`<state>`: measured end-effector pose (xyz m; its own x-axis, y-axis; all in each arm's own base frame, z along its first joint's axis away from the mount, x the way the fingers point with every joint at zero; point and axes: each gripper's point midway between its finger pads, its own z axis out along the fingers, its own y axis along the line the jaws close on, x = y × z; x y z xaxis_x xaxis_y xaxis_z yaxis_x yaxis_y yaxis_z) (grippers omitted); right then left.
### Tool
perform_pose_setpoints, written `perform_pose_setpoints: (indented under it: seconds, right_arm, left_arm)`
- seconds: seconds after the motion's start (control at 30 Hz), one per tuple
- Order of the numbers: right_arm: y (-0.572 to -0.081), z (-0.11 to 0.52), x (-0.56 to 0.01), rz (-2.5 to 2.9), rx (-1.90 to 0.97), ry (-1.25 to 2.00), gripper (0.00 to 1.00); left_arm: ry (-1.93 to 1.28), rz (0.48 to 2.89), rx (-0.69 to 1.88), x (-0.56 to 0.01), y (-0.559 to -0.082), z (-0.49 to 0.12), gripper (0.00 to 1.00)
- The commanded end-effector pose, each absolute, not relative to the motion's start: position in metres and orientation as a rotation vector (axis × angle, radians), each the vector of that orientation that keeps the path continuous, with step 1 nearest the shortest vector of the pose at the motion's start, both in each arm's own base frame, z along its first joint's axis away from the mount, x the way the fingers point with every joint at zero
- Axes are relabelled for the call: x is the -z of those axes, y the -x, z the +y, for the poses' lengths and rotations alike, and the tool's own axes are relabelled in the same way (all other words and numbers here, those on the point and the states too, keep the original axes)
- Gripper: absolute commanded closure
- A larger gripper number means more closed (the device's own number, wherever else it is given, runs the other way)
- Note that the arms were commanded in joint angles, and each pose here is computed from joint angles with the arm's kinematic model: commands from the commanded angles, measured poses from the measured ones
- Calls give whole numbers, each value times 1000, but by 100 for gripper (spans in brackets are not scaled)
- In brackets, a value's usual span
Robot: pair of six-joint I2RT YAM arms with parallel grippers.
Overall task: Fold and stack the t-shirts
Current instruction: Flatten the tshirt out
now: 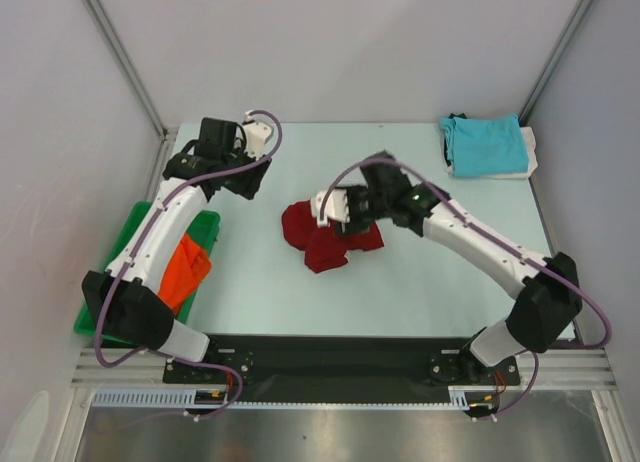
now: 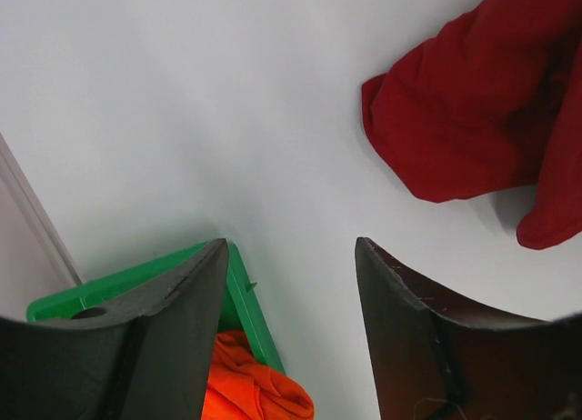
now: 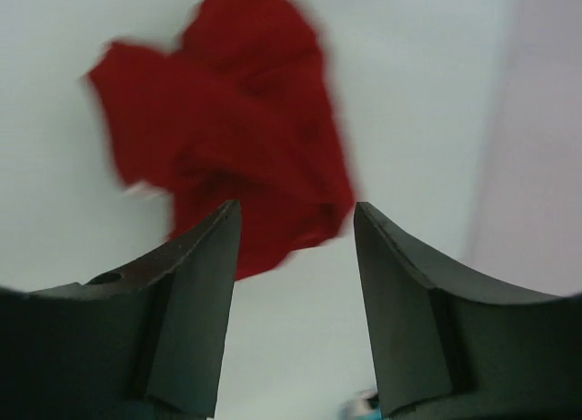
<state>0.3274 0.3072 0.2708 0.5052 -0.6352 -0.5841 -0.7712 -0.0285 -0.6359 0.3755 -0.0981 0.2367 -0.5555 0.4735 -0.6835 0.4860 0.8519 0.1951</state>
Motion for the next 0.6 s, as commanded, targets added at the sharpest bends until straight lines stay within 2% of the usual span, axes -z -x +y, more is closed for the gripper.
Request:
perform_pose_setpoints:
  seconds: [0.0,0.2,0.57]
  right_arm:
    - [-284,316,-217,1232,-345,1853,43]
    - [-254,342,-163,1275,-483,1920,43]
    - [-272,359,-111,1321,-446,2029,40]
  left_arm:
    - [-644,2244,9,-240,-365,-91,36]
    - [-638,2244,-4,-236,-346,-83,35]
    - [-617,2258,0,-224,-328,-74,34]
